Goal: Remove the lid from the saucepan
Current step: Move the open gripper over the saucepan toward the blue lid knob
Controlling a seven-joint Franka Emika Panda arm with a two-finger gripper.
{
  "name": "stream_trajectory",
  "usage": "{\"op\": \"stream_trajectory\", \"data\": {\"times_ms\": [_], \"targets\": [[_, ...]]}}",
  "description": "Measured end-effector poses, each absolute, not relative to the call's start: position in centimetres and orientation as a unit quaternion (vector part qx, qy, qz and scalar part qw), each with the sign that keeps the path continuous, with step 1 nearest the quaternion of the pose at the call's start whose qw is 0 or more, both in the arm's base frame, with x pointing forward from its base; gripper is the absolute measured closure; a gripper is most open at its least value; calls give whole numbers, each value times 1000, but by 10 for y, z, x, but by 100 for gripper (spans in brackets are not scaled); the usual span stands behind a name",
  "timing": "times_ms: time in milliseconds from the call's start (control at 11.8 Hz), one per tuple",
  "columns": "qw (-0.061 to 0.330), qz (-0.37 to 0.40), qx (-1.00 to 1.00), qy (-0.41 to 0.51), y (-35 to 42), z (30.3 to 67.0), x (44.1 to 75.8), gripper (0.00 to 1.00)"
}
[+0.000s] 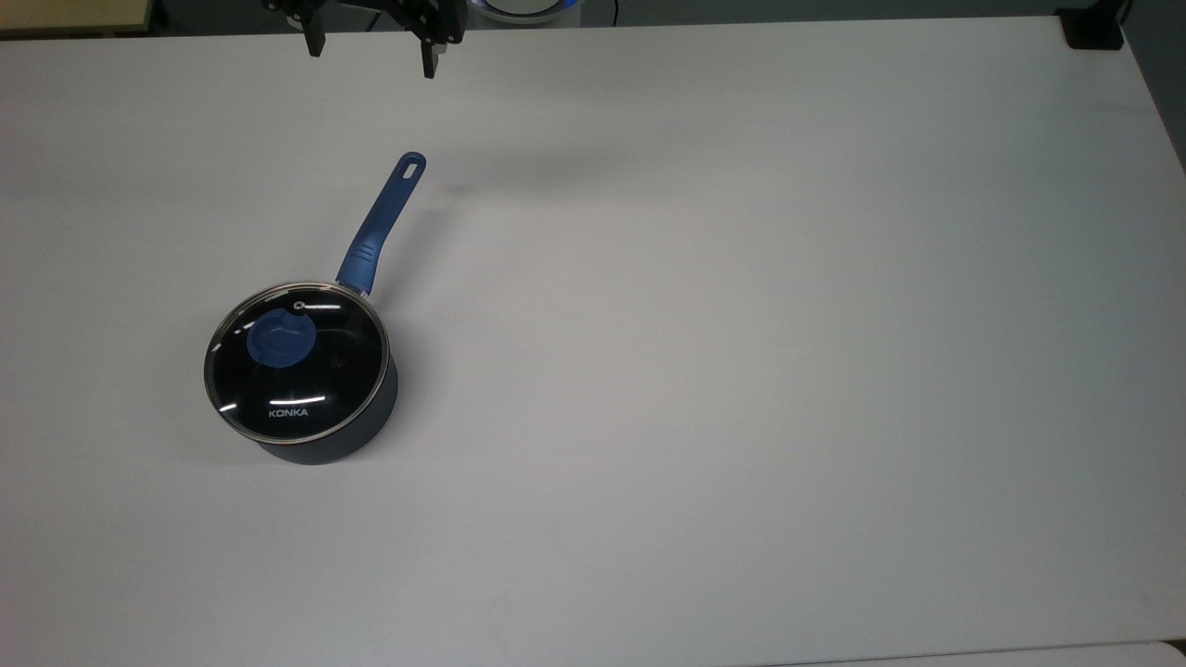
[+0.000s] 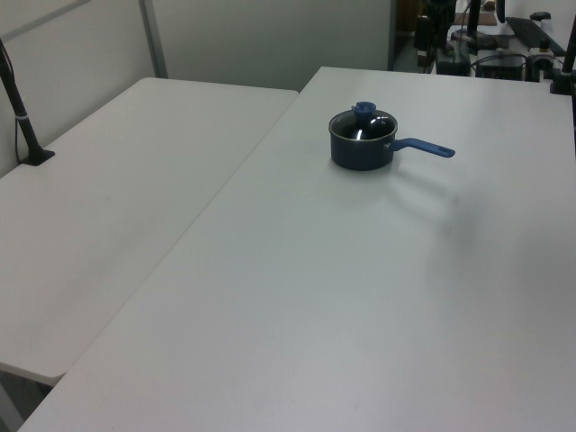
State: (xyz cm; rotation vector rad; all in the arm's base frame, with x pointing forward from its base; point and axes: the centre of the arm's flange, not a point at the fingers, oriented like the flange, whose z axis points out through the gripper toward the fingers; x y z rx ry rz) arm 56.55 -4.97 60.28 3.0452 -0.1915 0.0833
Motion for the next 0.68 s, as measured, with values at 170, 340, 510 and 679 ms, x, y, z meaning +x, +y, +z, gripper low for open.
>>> {"op": "stream_trajectory", "data": {"times_ms": [170,340,510,679], "targets": [[45,27,997,-64,-51,603,565,0],[45,26,996,-70,-58,602,565,0],[46,23,995,-83,-73,598,566,0],[49,19,993,-107,-102,586,576,0]]}}
